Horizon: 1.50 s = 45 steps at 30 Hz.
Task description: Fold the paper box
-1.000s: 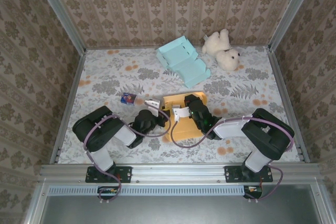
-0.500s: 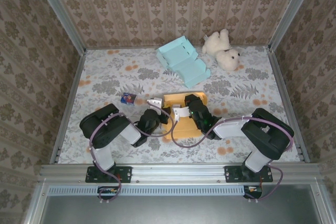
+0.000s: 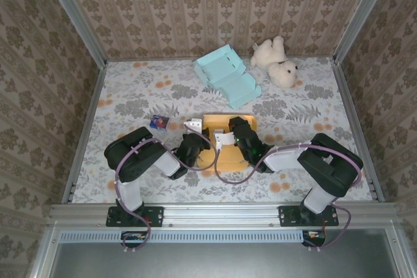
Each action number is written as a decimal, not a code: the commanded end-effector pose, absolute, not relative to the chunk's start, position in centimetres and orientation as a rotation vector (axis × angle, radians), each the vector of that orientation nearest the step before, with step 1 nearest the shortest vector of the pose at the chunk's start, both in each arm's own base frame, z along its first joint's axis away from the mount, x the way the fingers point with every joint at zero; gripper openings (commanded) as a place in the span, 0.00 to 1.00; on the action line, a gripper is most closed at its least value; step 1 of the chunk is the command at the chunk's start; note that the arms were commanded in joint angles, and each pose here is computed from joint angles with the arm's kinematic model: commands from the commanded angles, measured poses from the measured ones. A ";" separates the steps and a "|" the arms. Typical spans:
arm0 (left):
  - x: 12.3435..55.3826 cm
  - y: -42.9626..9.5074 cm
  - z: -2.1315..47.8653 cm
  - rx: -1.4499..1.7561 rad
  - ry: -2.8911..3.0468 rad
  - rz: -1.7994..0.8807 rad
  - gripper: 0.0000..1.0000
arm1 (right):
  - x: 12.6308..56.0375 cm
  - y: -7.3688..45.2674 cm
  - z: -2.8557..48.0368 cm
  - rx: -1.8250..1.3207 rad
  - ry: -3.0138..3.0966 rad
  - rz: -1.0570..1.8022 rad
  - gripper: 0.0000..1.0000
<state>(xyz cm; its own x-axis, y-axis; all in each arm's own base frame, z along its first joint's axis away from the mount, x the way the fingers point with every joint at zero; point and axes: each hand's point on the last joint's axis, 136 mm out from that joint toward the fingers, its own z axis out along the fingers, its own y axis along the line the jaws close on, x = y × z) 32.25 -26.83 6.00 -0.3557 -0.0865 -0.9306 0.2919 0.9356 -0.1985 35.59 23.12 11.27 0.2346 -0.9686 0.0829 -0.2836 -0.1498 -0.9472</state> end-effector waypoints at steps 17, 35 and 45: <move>33.7 -25.4 6.0 0.089 1.907 -0.212 0.00 | 33.2 24.9 8.2 -1.680 1.256 -0.713 0.05; 33.1 -25.3 6.4 0.195 1.843 -0.199 0.00 | 32.3 22.3 16.0 -1.257 1.380 -0.454 0.33; 32.5 -25.3 7.0 0.228 1.784 -0.238 0.00 | 29.6 19.3 21.5 -0.896 1.448 -0.179 0.40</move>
<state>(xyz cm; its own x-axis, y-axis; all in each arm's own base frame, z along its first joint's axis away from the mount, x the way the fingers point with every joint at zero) 32.35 -25.39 6.37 -0.2605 0.0365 -0.9648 0.2697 0.9623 -0.0364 30.48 19.80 20.96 0.2195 -0.7320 -0.6450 -0.3629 0.5524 -0.7504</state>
